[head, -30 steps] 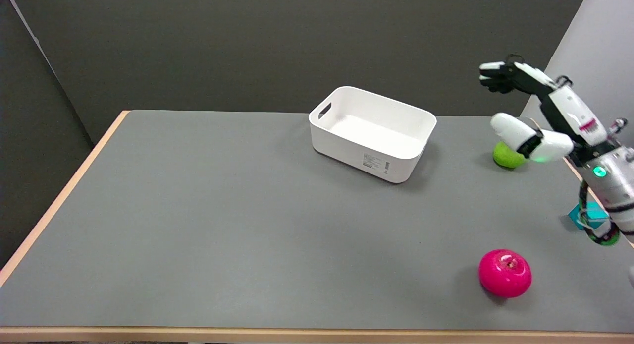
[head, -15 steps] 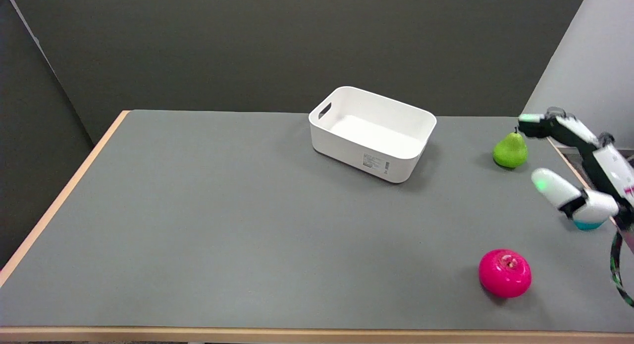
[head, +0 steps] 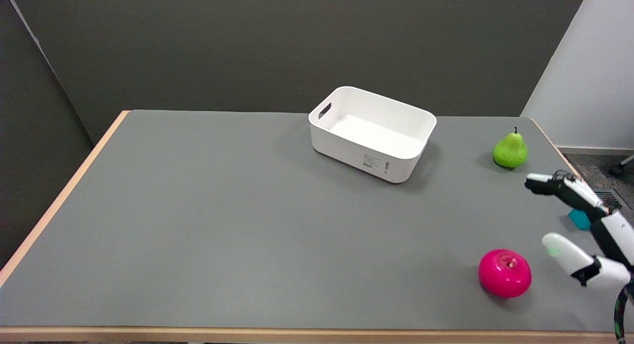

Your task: Pick up the red apple.

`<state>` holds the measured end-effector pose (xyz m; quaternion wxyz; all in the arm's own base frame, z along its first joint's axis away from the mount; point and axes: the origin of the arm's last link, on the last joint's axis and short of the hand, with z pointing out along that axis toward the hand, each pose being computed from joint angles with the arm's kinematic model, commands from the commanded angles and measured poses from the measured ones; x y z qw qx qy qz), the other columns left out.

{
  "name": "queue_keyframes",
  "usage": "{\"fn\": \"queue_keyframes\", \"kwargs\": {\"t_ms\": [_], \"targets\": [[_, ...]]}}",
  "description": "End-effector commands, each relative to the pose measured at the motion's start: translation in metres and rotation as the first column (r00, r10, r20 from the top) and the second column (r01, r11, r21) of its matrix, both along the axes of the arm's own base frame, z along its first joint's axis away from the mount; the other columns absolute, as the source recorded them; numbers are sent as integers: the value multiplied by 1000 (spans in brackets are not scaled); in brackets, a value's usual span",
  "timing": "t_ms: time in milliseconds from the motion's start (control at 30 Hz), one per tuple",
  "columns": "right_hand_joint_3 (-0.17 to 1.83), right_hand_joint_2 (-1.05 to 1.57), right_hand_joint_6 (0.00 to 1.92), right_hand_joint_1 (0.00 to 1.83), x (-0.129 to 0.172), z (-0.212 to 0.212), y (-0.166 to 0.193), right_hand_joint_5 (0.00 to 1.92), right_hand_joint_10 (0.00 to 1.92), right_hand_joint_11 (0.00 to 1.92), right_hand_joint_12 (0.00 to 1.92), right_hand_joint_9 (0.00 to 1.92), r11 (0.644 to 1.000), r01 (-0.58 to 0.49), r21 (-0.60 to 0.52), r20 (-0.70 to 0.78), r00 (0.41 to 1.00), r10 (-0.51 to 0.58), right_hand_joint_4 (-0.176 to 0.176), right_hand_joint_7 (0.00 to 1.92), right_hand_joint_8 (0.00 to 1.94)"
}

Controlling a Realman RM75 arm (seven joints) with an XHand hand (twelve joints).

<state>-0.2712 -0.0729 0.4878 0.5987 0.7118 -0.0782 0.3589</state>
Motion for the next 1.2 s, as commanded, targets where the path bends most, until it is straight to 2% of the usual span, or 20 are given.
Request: {"fn": "queue_keyframes", "kwargs": {"t_ms": [33, 233, 667, 900, 1200], "targets": [[813, 619, 545, 246, -30, -27, 32, 304, 927, 123, 1300, 287, 999, 12, -44, -90, 996, -16, 55, 430, 453], [817, 617, 582, 273, -9, -18, 29, 322, 949, 126, 1304, 306, 994, -72, -77, -139, 988, 61, 59, 457, 487], [818, 614, 624, 307, -14, -30, 37, 341, 990, 150, 1337, 336, 990, -36, -139, -286, 958, -5, 59, 491, 535], [821, 607, 648, 318, -18, -56, 37, 352, 1011, 166, 1360, 351, 995, -33, -99, -366, 930, -6, 58, 502, 556], [821, 602, 681, 332, -16, -61, 35, 364, 1025, 187, 1379, 367, 995, -42, -95, -434, 901, -4, 65, 519, 574]]}}
